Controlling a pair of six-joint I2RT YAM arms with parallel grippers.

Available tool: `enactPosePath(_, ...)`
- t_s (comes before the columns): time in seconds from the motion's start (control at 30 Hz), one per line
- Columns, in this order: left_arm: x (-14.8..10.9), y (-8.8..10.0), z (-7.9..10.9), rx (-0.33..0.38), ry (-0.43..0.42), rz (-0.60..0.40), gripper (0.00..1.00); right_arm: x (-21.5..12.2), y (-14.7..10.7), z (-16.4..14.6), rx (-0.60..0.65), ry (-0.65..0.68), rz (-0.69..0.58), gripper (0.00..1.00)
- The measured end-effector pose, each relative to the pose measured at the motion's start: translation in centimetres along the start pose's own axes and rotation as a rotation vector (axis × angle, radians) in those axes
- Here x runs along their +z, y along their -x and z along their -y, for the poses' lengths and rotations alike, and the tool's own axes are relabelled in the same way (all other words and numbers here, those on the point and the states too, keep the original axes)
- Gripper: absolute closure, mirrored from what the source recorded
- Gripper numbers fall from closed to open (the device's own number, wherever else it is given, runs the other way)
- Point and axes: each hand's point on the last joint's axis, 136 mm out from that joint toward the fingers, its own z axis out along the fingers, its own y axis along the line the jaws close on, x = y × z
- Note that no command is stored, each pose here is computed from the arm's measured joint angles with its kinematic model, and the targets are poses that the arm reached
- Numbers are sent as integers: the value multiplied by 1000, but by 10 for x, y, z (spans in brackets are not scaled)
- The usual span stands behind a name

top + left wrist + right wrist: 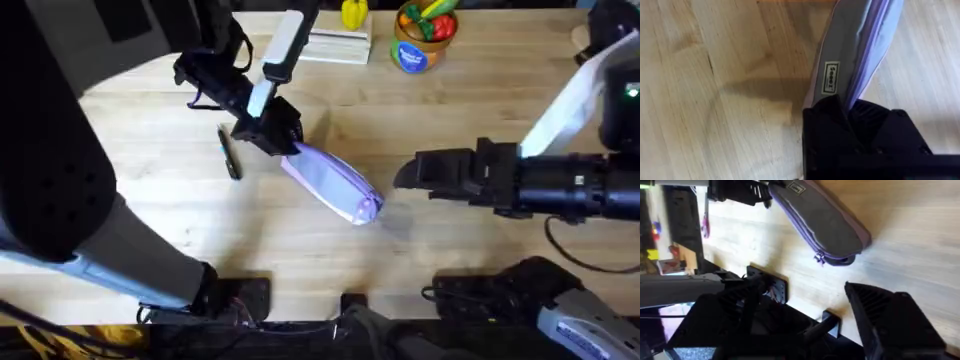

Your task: Unzip the bag, pick up the pens from the table one at a time and place them inside, then zip the bag closed.

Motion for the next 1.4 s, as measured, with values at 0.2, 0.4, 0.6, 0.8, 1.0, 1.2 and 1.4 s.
enactPosePath(0.2,0,0,0,1,1,0,957,25,-20,-15,101,67,-78,9)
enactPosePath(0.4,0,0,-1,2,2,-1,957,43,-38,-6,211,7,-114,9)
enactPosePath(0.6,0,-1,0,3,2,-4,957,52,-34,-12,209,4,-45,9)
enactPosePath(0.8,0,-1,0,3,1,-4,957,75,-40,11,272,-117,-18,70)
enactPosePath(1.0,0,0,0,3,1,-4,957,91,-37,9,294,-139,-11,73)
enactPosePath(1.2,0,-1,0,3,1,-5,957,110,-27,8,412,-153,24,176)
enactPosePath(1.4,0,-2,-2,8,5,-11,957,118,-29,15,564,-188,28,465)
